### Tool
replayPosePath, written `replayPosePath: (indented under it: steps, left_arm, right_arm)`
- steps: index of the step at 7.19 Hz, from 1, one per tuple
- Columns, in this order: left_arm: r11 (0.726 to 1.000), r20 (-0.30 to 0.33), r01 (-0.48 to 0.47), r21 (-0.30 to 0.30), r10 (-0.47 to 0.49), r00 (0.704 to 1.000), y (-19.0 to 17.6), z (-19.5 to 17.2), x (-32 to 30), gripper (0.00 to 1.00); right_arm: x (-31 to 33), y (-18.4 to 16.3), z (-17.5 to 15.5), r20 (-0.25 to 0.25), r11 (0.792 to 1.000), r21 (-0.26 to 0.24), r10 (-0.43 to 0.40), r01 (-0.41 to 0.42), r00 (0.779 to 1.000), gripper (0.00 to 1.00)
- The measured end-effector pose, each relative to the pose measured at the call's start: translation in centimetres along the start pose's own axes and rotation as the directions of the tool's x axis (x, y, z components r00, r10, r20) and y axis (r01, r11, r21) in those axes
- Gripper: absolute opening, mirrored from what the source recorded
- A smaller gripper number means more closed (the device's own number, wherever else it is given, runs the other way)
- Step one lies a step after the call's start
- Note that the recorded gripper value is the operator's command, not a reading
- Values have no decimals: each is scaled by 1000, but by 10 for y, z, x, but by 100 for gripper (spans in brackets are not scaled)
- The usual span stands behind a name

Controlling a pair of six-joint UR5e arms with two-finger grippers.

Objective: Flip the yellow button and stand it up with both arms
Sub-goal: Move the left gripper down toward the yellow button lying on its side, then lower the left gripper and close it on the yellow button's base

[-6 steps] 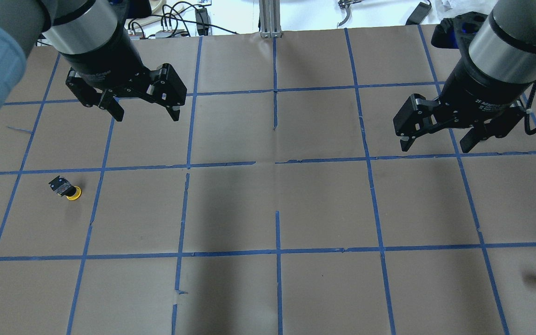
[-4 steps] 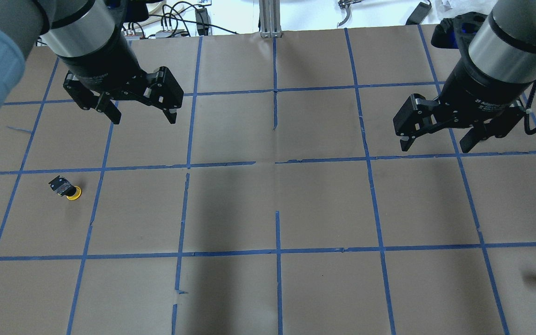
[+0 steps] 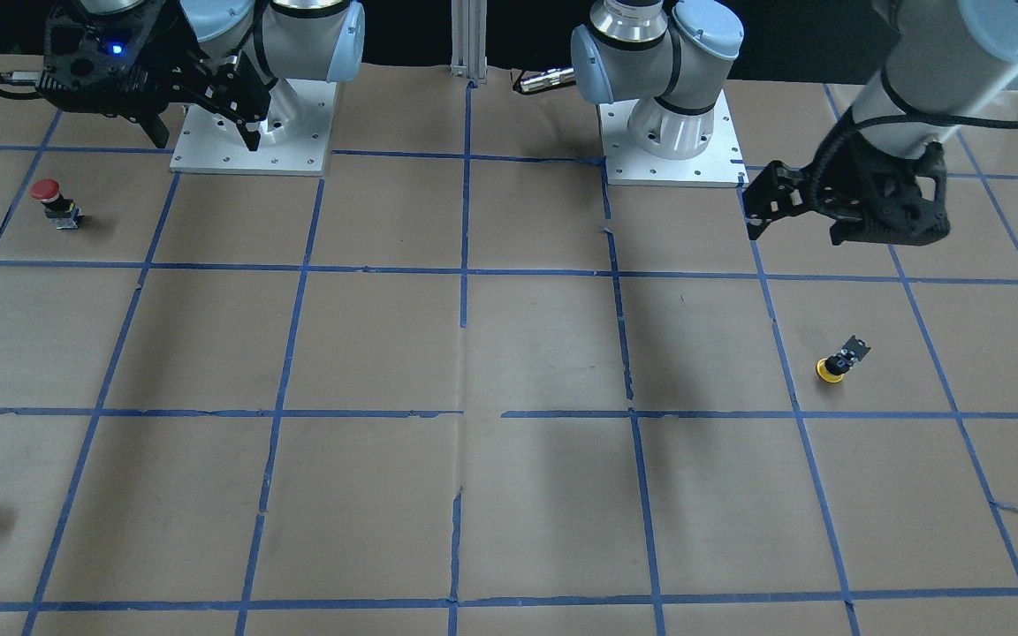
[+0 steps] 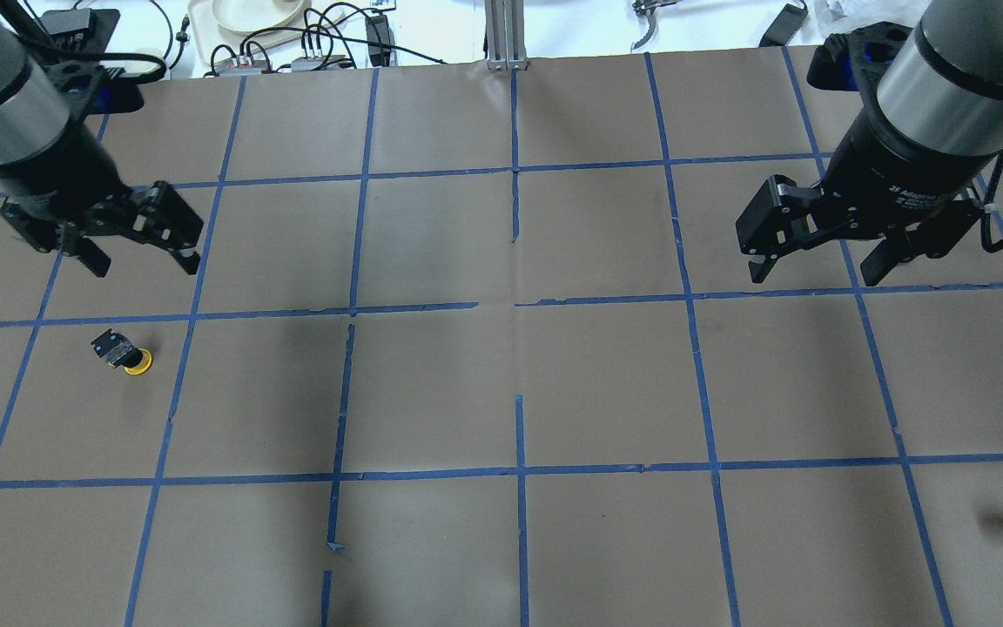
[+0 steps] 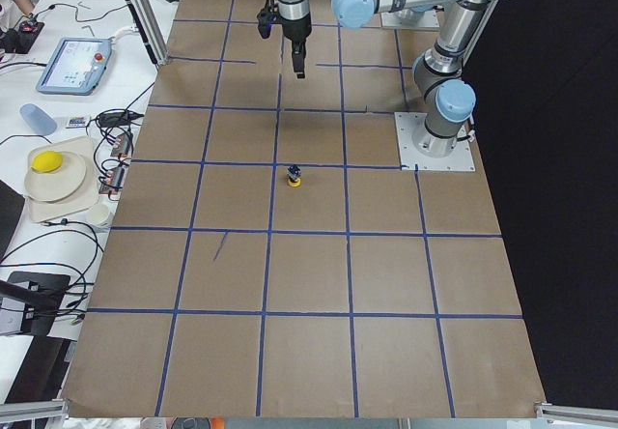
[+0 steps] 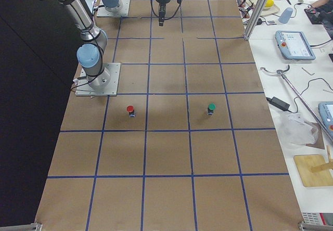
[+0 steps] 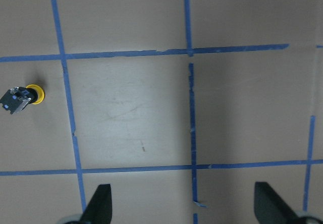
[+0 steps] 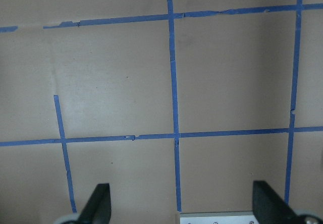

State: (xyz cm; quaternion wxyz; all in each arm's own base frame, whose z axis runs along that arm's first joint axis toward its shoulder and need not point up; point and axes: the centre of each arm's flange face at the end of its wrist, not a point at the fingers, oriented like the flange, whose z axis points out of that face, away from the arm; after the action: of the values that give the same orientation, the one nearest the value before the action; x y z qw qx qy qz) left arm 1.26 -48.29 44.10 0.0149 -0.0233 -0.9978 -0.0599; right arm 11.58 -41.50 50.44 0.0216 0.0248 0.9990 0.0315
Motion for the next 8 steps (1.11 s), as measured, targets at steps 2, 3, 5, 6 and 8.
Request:
replayPosePath:
  steps: [2, 3, 5, 6, 8]
  left_arm:
    - [988, -35, -151, -15, 150, 988, -4, 34, -84, 95]
    - [959, -28, -283, -14, 283, 959, -10, 53, -109, 94]
    - [824, 28, -566, -31, 567, 823, -15, 87, -149, 95]
    - [714, 67, -699, -33, 700, 711, -18, 108, -162, 95]
    - [514, 146, -858, -21, 850, 506, -18, 154, -165, 94]
  right_arm:
    - [0, -1, 0, 0, 1000, 6, -1, 1, 1000, 100]
    - [0, -1, -1, 0, 1000, 7, -1, 1, 1000, 100]
    - [0, -1, -1, 0, 1000, 7, -1, 1, 1000, 100]
    - [0, -1, 0, 0, 1000, 7, -1, 1, 1000, 100]
    - [0, -1, 0, 0, 1000, 8, 0, 0, 1000, 100]
